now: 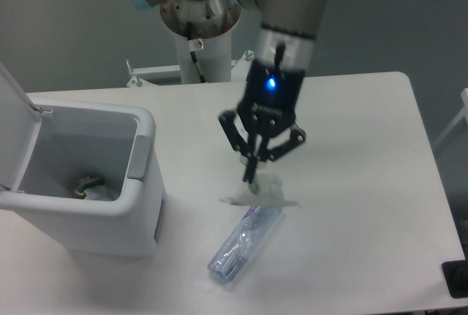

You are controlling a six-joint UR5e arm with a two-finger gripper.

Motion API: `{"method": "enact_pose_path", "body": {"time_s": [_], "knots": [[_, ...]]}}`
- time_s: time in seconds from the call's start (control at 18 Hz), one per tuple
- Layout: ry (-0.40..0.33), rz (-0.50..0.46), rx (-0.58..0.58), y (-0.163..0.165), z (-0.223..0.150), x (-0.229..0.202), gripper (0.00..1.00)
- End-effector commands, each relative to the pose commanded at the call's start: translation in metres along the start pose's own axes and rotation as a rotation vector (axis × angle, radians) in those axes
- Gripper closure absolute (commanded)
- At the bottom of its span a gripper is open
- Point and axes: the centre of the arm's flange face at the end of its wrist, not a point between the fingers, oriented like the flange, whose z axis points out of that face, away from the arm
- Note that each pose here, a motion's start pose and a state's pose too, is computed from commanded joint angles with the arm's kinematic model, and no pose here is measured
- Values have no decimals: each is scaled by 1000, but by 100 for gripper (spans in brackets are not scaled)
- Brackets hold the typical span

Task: Place the trash in the trash can
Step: 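Carry the wrapper over the trash bin and open the gripper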

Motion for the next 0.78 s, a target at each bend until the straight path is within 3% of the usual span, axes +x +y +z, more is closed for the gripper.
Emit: {"method": "enact_pose_path", "body": {"time_s": [0.22,0.44,0.61,0.67,0.72,0.78], "knots": [[58,27,25,-22,-5,65,100],[173,-25,6,-32,11,149,100],[197,-37,4,-33,9,168,100],[204,-35,-1,-31,11,171,95],[208,-35,-10,-27,15,172,83],[211,-32,-17,-21,19,172,62]]}}
